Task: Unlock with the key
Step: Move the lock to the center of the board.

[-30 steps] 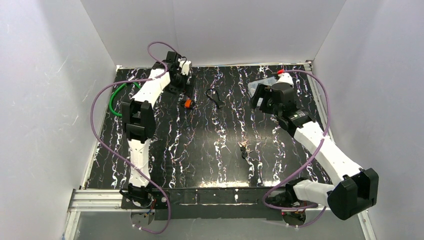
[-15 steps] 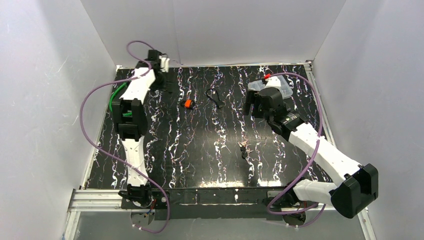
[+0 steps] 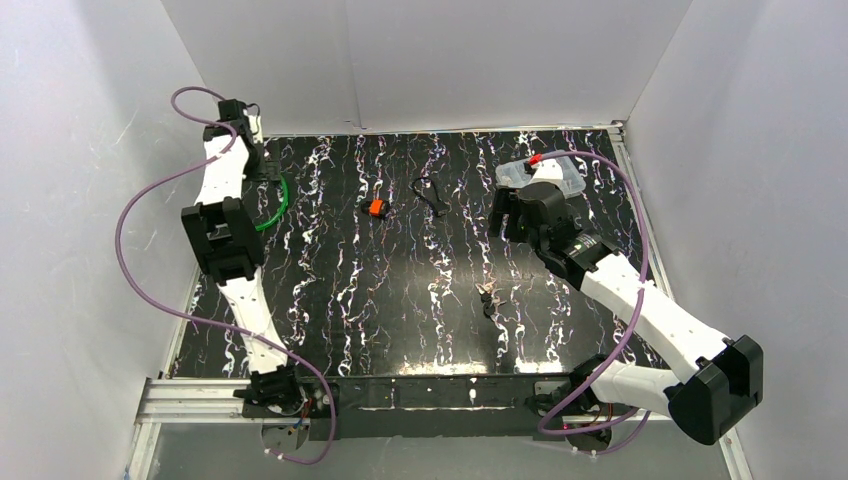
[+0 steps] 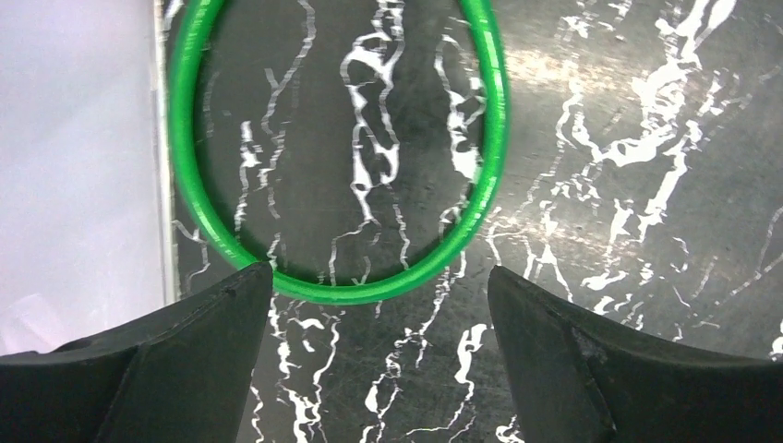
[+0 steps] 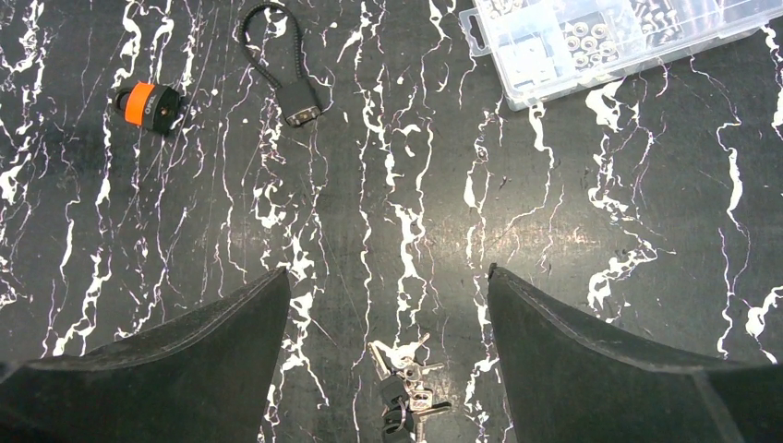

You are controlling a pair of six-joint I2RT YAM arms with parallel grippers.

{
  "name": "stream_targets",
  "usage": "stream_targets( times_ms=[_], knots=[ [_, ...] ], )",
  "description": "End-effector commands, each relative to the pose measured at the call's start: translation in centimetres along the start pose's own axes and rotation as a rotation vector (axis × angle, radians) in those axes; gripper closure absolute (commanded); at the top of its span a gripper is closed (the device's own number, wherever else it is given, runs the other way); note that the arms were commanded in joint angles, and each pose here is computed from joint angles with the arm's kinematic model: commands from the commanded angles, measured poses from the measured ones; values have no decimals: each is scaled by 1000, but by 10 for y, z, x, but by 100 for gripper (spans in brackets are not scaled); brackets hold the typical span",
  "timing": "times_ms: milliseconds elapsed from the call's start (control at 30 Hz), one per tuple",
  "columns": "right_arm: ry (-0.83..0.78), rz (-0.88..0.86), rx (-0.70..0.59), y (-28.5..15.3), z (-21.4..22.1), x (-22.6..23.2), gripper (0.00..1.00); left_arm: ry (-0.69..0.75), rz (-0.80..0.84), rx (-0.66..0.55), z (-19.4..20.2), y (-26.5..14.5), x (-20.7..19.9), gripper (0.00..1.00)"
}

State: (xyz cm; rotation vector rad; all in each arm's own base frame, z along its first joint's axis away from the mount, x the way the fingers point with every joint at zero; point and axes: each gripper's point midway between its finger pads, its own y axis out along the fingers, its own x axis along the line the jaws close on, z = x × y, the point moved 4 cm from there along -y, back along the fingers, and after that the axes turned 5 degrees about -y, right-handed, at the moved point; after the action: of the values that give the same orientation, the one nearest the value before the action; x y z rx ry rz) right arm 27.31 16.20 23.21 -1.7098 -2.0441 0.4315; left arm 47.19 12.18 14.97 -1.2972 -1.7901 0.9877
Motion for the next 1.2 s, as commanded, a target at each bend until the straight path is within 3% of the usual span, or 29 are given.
stream_targets(
  times_ms=[0,200,500,700,1067,1167],
  knots=[
    [15,1,-52,-6,-12,1,15,74,48,96,21,11,-18,16],
    [20,-5,-51,-5,-12,3,16,157,87,167,40,21,-27,31],
    [10,-12,-56,-9,-17,5,25,231,68,214,52,37,-35,32],
    [15,-26,-58,-9,-19,8,30,342,47,247,71,49,-55,39],
    [21,-39,-70,-16,-18,6,33,327,71,256,76,61,-64,46],
    [23,-40,-74,-18,-18,5,35,350,121,278,88,57,-74,52]
  ],
)
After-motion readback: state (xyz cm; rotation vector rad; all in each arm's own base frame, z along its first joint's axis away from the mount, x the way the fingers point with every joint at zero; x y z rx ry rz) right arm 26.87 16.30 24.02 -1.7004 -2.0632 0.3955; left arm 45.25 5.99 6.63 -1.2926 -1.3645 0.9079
